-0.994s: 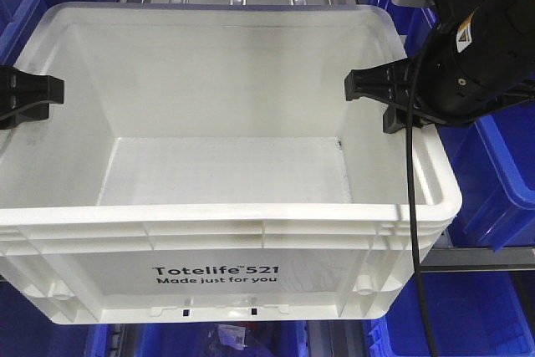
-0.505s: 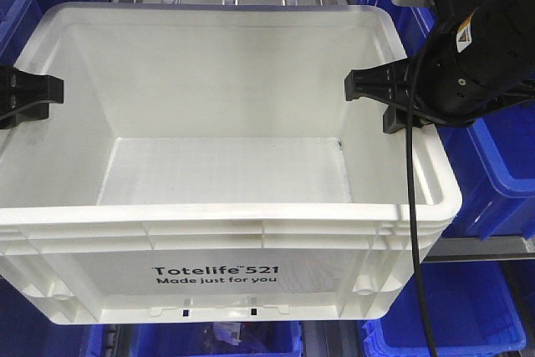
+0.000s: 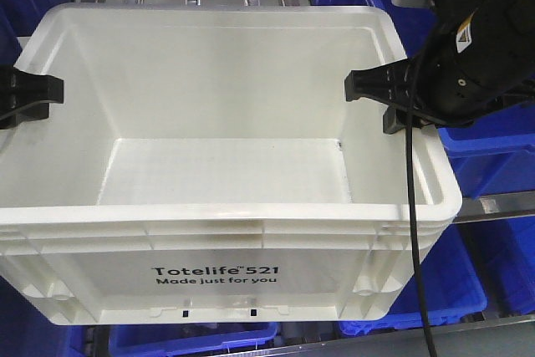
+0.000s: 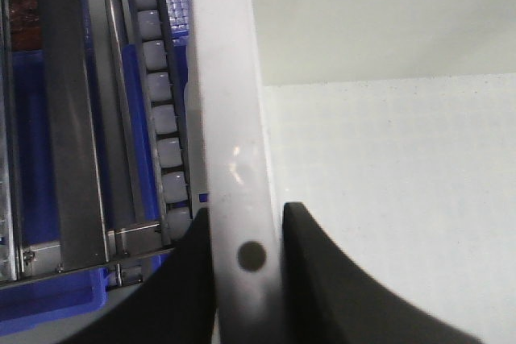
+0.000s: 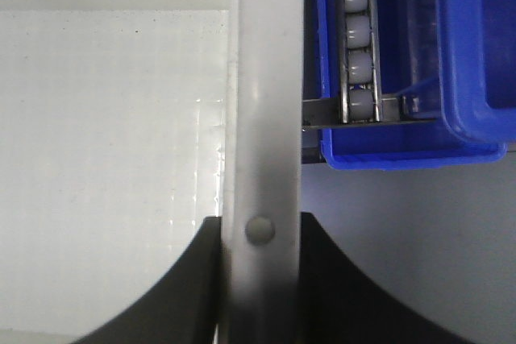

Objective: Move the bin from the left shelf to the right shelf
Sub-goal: 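Hold the crate lifted with both grippers while backing away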

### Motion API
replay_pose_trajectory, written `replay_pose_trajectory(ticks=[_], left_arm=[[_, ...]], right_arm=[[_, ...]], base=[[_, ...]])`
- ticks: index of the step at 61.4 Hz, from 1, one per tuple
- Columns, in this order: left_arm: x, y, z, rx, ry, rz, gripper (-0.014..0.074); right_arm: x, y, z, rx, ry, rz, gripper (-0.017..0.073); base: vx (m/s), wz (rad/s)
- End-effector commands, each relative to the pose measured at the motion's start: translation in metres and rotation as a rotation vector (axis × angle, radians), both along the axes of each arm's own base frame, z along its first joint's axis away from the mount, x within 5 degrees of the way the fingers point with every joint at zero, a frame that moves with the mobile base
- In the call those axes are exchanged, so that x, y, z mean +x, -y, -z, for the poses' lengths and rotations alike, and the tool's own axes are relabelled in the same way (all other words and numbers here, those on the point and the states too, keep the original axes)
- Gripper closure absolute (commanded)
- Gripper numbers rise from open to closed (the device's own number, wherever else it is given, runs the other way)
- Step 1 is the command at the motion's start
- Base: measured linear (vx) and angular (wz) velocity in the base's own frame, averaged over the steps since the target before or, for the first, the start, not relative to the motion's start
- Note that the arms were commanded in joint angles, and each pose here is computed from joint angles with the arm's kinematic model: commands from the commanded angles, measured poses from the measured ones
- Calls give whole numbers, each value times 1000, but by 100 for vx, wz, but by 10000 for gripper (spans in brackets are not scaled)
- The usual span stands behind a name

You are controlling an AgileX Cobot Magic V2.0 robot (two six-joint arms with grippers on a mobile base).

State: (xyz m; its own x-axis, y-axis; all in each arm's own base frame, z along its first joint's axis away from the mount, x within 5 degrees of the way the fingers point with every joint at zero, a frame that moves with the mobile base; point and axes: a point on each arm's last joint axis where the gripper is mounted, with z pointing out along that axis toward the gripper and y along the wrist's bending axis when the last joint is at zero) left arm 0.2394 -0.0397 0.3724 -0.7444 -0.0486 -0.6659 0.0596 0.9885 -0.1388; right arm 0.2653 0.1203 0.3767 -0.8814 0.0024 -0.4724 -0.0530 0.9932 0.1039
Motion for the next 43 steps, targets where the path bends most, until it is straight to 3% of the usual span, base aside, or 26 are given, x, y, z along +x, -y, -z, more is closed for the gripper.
replay_pose_trajectory(ticks=[1, 43], left_arm=[[-4, -4, -29, 22, 191, -2, 555], [-4, -4, -29, 22, 191, -2, 555]], right_arm=[[-1, 19, -27, -74, 168, 43, 568], [-1, 19, -27, -73, 168, 44, 568]], base=[[-10, -22], [-11, -19]])
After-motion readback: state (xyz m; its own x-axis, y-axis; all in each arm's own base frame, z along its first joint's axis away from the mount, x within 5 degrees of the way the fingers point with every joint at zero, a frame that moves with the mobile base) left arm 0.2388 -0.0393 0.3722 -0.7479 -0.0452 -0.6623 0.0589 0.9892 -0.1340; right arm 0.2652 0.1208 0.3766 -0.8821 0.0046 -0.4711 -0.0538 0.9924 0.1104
